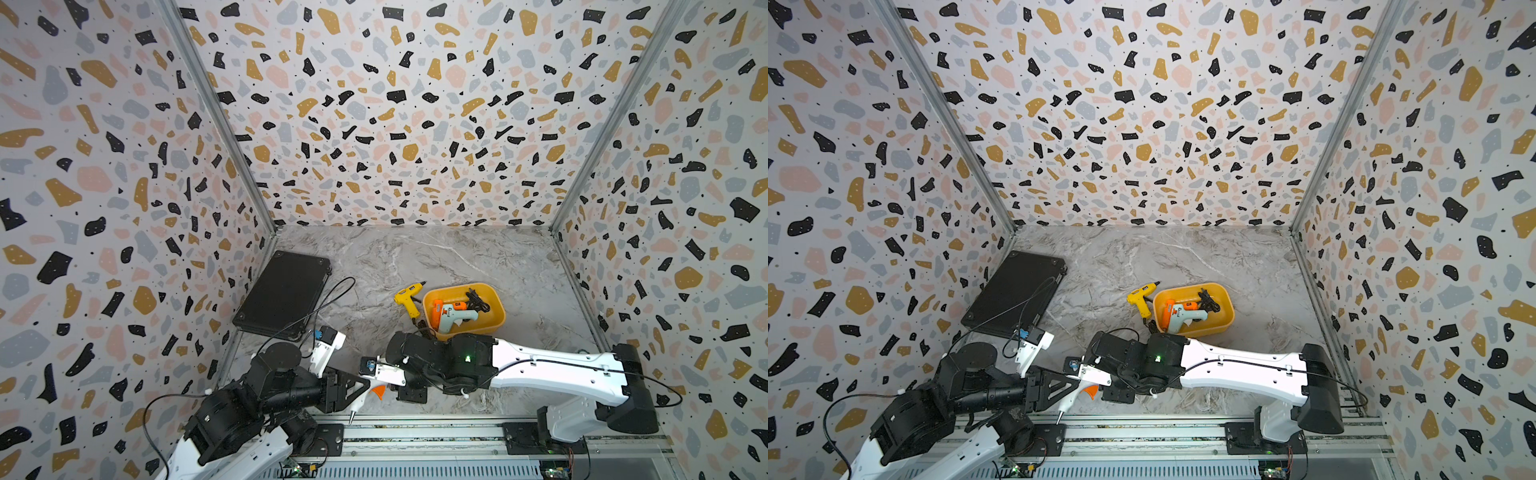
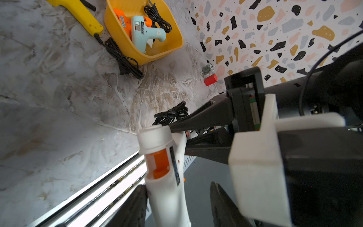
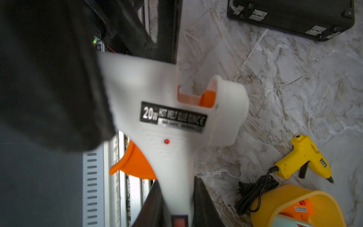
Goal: Put the hot melt glue gun into the storage box
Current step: Pick up the hot melt adhesive gun from the center of the board, then place the hot melt adhesive gun in the storage box.
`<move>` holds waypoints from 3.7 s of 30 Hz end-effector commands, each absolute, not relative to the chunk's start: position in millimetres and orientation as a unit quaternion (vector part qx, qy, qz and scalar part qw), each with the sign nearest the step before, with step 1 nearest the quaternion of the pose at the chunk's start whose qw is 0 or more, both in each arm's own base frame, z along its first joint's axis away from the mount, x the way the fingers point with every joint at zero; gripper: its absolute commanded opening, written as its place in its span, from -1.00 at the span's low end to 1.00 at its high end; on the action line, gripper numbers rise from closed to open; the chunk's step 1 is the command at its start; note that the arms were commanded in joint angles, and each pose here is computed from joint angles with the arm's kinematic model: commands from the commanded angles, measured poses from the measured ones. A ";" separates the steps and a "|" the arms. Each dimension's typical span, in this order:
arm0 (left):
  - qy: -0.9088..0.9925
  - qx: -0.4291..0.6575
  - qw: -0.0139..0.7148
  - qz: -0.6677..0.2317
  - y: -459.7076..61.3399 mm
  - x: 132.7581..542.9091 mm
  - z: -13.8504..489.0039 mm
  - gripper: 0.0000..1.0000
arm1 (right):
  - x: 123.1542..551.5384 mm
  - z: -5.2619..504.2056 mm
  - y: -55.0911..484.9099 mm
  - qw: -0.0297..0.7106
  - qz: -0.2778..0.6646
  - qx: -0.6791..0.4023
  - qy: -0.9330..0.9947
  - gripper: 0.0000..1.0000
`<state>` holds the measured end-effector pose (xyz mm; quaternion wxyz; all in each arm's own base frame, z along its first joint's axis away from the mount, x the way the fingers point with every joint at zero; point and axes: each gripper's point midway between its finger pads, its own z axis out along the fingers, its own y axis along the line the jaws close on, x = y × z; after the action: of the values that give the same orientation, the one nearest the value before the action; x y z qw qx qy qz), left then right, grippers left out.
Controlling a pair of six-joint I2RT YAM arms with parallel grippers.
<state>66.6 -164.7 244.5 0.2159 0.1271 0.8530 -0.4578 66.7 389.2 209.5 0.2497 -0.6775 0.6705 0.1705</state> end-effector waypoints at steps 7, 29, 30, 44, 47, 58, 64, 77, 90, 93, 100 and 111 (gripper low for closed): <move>0.837 0.133 0.223 -0.481 -170.0 66.1 248.6 -0.12 | 55.0 250.8 404.8 0.291 0.217 -0.668 0.649 -1.00; 0.846 0.117 0.311 -0.417 -152.4 94.4 281.2 -1.00 | 134.6 298.4 316.7 0.420 0.068 -0.444 0.788 0.04; 0.844 0.117 0.316 -0.418 -154.4 97.9 284.9 -1.00 | 140.5 302.0 297.7 0.427 0.052 -0.410 0.804 0.06; 0.813 0.060 0.337 -0.470 -254.8 219.4 331.0 -1.00 | 145.6 288.9 119.1 0.444 0.000 -0.188 0.876 0.19; 0.807 0.058 0.334 -0.483 -283.5 251.7 344.1 -1.00 | 147.5 285.5 105.7 0.450 -0.016 -0.175 0.876 0.21; 0.797 0.010 0.272 -0.539 -373.6 339.6 307.8 -1.00 | 150.2 271.2 68.4 0.481 -0.004 -0.126 0.867 0.23; 0.785 0.000 0.215 -0.581 -413.5 361.3 287.1 -1.00 | 151.2 266.2 52.1 0.497 0.007 -0.105 0.861 0.23; 0.784 -0.054 0.116 -0.608 -434.5 364.9 209.7 -1.00 | 154.2 268.1 59.3 0.498 -0.045 -0.160 0.851 0.35; 0.834 -0.038 0.083 -0.544 -424.2 350.6 143.1 -1.00 | 152.5 267.8 44.7 0.505 -0.035 -0.167 0.846 0.37; 0.845 -0.033 0.078 -0.527 -424.3 350.9 129.1 -1.00 | 152.8 267.9 45.3 0.506 -0.039 -0.169 0.845 0.39; 0.868 -0.005 0.091 -0.489 -424.2 358.5 116.8 -1.00 | 152.8 265.4 48.6 0.500 -0.045 -0.173 0.847 0.41; 0.890 0.039 0.104 -0.441 -414.6 355.6 93.6 -0.65 | 152.6 265.1 48.2 0.500 -0.044 -0.173 0.847 0.44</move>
<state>358.0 -421.1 114.0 0.1056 0.0231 0.8735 -0.4746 151.2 53.1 266.1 0.4986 -0.1681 0.8500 -0.0234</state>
